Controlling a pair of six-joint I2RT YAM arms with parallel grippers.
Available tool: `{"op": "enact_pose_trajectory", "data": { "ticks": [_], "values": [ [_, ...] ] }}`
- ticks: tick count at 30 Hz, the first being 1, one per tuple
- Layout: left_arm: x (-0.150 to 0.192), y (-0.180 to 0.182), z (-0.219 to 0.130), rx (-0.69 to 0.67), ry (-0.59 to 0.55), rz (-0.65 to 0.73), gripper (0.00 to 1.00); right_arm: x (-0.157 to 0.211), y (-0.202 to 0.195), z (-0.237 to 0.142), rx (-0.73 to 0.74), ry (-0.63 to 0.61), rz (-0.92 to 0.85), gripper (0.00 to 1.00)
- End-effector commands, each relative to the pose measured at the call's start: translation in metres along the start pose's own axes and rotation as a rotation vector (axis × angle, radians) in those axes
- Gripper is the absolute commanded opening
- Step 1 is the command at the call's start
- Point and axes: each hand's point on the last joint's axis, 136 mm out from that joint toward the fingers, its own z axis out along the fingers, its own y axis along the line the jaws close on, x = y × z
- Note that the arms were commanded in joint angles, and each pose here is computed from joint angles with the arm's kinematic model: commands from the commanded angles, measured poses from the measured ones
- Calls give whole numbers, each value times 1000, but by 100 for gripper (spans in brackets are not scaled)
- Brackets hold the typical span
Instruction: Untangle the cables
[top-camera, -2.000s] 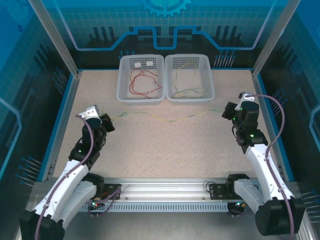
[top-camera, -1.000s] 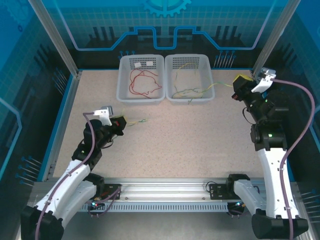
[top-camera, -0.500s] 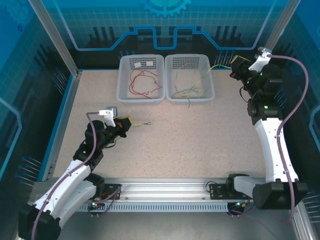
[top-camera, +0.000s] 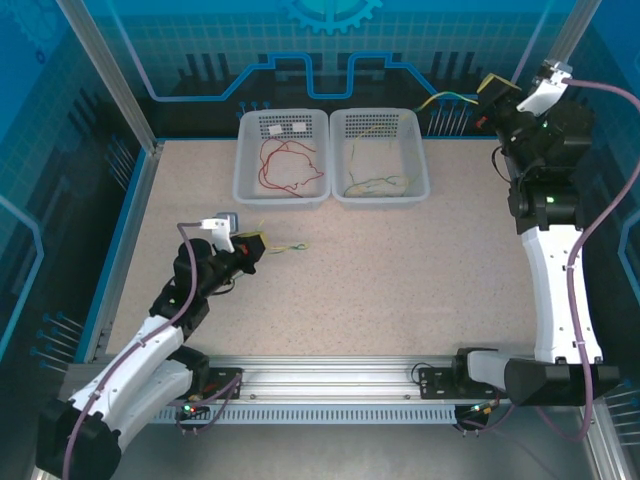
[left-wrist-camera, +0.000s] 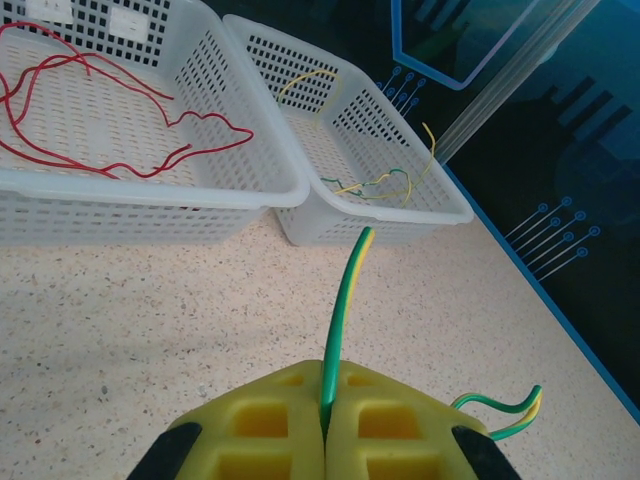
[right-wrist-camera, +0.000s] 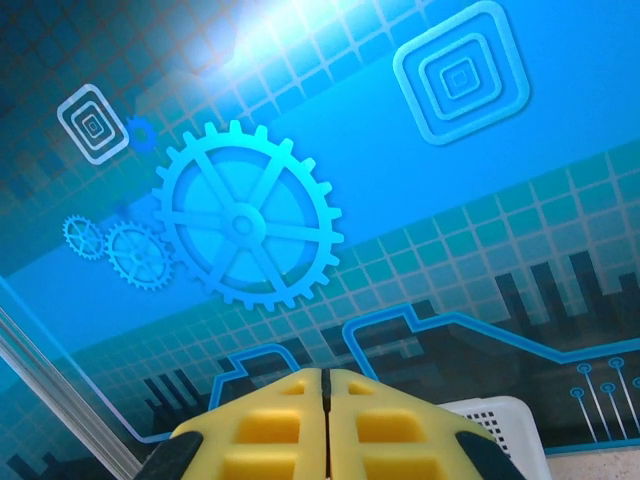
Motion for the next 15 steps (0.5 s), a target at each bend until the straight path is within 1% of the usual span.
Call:
{"op": "enact_pose_trajectory", "data": {
  "ticks": [1, 5, 10, 15],
  "values": [
    [-4, -3, 2, 16, -28, 17, 0, 2, -2, 5, 20, 15, -9, 0],
    [-5, -3, 4, 12, -20, 15, 0, 25, -18, 32, 35, 56, -14, 0],
    [-3, -1, 7, 6, -14, 7, 0, 67, -45, 63, 93, 112, -34, 0],
    [1, 2, 6, -6, -7, 0, 0, 106, -67, 77, 118, 176, -24, 0]
  ]
}}
